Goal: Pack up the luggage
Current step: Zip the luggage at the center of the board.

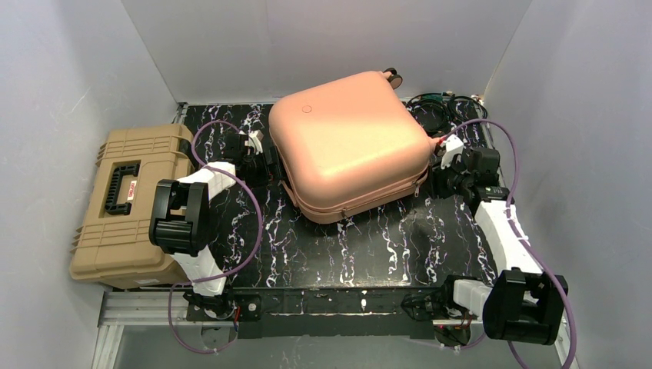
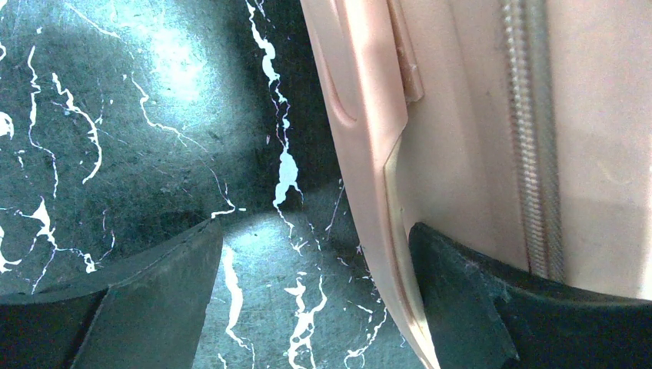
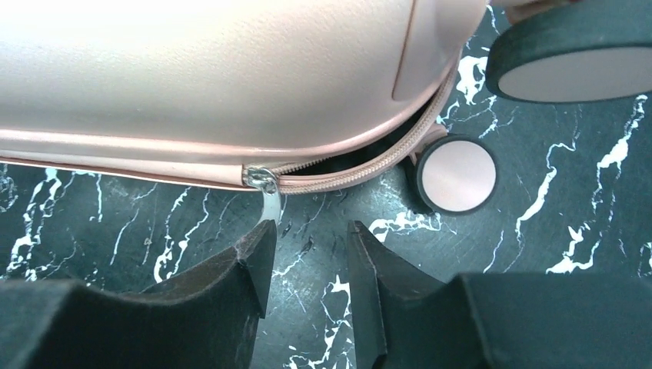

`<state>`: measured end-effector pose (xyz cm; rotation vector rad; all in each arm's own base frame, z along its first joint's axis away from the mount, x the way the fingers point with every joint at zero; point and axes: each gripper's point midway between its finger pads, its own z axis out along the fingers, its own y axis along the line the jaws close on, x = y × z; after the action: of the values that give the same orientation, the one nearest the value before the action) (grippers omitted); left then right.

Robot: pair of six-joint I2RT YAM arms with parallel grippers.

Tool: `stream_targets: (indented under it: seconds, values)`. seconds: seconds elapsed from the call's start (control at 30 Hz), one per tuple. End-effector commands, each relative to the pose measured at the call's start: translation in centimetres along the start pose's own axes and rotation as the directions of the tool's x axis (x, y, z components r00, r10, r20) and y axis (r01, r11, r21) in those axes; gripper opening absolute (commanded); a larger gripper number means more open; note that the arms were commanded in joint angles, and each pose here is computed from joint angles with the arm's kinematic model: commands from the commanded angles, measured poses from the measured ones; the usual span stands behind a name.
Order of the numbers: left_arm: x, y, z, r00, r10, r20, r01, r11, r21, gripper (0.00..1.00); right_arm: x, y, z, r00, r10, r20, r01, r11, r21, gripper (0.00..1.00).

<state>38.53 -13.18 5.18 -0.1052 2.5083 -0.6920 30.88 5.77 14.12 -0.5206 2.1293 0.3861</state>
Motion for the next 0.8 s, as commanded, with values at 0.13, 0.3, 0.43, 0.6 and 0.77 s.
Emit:
stream_targets:
  seconds: [0.13,0.3,0.43,0.6,0.77]
  values:
    - [-0.6,-3.1,-1.1,0.999,0.032,0.021,-0.034,0.993,0.115,0.90,-2.6,2.6,0.5,0.996,0.086,0.026,-0.079,0.977,-0.197,0.50]
    - [-0.6,-3.1,-1.1,0.999,0.029,0.022,-0.031,0.993,0.118,0.90,-1.7,1.9,1.1,0.995,0.094,-0.012,-0.095,0.980,-0.173,0.51]
    - [-0.6,-3.1,-1.1,0.999,0.024,0.022,-0.027,0.992,0.120,0.90,-0.7,1.7,1.2,0.996,0.078,-0.034,-0.083,0.984,-0.159,0.52]
    - [-0.6,-3.1,-1.1,1.000,0.022,0.021,-0.025,0.993,0.119,0.90,0.2,1.9,1.9,0.993,0.098,-0.065,-0.109,0.974,-0.199,0.50]
    - [-0.6,-3.1,-1.2,0.999,0.025,0.024,-0.028,0.993,0.119,0.90,1.0,2.9,2.1,0.988,0.118,-0.103,-0.144,0.944,-0.298,0.45]
